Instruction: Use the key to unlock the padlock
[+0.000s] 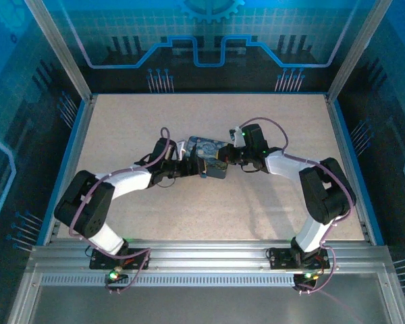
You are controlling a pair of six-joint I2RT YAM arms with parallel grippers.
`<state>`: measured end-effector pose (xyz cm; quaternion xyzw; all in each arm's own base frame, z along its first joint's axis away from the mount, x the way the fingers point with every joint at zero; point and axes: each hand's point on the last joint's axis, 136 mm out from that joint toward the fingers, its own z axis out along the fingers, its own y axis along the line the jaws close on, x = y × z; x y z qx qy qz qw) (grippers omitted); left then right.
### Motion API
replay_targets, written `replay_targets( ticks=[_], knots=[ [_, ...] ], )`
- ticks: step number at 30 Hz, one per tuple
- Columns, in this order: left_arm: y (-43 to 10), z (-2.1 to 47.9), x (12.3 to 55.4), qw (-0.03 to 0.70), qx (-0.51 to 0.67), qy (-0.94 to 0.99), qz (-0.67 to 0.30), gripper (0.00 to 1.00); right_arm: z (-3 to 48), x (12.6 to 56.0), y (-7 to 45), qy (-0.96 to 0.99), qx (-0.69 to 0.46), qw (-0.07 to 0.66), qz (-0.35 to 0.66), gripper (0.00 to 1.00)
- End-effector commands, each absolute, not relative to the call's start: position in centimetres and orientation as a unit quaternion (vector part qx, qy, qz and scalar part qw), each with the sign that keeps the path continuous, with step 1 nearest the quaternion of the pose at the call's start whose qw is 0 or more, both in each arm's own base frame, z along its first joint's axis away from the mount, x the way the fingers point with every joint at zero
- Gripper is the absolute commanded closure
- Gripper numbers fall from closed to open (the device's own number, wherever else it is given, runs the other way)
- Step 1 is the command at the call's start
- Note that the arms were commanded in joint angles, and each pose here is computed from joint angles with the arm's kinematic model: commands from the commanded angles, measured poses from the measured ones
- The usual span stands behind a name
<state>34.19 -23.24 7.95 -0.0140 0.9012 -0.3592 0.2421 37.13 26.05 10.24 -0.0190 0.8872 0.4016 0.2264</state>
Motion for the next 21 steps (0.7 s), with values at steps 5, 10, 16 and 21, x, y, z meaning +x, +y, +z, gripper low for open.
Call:
replay_targets(
  ticks=[5, 10, 16, 21],
  knots=[
    [-23.4, 9.3, 37.1, 0.275, -0.01, 0.888, -0.368, 0.13, 7.9, 35.5, 25.9, 0.894, -0.005, 0.201, 0.4, 1.0],
    [-23.8, 9.2, 37.7, 0.277, 0.004, 0.887, -0.37, 0.13, 6.5, 34.5, 25.4, 0.902, 0.004, 0.187, 0.39, 1.0],
    [-23.7, 8.2, 36.6, 0.276, 0.008, 0.882, -0.382, 0.14, 5.9, 34.2, 25.4, 0.906, 0.008, 0.18, 0.382, 1.0],
    [-24.0, 8.6, 36.2, 0.275, 0.012, 0.876, -0.395, 0.17, 6.1, 34.4, 25.5, 0.906, 0.005, 0.181, 0.382, 1.0]
  ],
)
